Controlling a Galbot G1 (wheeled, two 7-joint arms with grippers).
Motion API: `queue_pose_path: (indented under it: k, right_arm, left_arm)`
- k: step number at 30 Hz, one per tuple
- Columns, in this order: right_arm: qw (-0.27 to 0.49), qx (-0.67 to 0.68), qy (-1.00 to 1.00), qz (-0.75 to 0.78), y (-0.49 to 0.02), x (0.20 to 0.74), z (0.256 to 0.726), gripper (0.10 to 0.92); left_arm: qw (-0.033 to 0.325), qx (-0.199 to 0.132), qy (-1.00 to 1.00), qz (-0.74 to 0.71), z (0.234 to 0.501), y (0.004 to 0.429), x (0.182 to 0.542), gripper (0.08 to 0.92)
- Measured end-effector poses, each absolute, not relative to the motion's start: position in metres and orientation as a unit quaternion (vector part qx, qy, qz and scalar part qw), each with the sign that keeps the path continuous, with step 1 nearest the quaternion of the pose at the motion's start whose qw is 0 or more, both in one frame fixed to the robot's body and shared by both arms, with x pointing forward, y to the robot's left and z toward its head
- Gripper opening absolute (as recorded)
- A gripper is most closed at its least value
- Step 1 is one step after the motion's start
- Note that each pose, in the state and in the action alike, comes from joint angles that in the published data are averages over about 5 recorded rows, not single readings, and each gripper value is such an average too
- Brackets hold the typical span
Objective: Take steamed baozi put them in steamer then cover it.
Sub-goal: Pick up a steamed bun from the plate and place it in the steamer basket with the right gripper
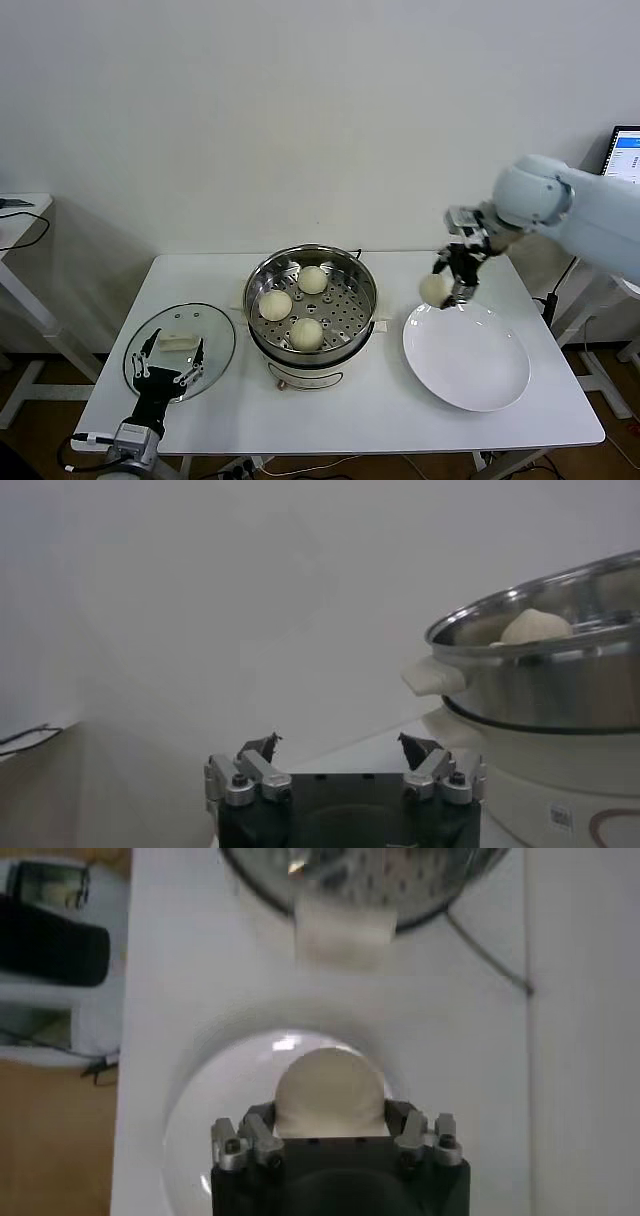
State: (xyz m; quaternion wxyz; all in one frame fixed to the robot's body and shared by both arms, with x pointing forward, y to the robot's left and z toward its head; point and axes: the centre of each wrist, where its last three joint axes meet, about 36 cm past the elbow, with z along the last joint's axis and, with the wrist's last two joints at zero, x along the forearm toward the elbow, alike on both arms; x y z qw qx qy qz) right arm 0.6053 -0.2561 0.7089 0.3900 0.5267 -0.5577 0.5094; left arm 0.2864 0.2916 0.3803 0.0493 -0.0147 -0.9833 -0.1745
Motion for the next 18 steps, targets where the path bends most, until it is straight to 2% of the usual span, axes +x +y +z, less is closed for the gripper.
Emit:
queue_pose_path:
  k: [8, 18]
  right_arm:
    - [0.392, 0.538, -0.536, 0.52, -0.184, 0.617, 0.724, 0.704]
    - [0.4, 0.546, -0.514, 0.527, -0.113, 0.646, 0.701, 0.704]
  left_arm:
    - [0.05, -0.009, -0.983, -0.174, 0.381, 0.297, 0.289, 0.823]
    - [0.055, -0.002, -0.983, -0.173, 0.377, 0.303, 0.29, 0.823]
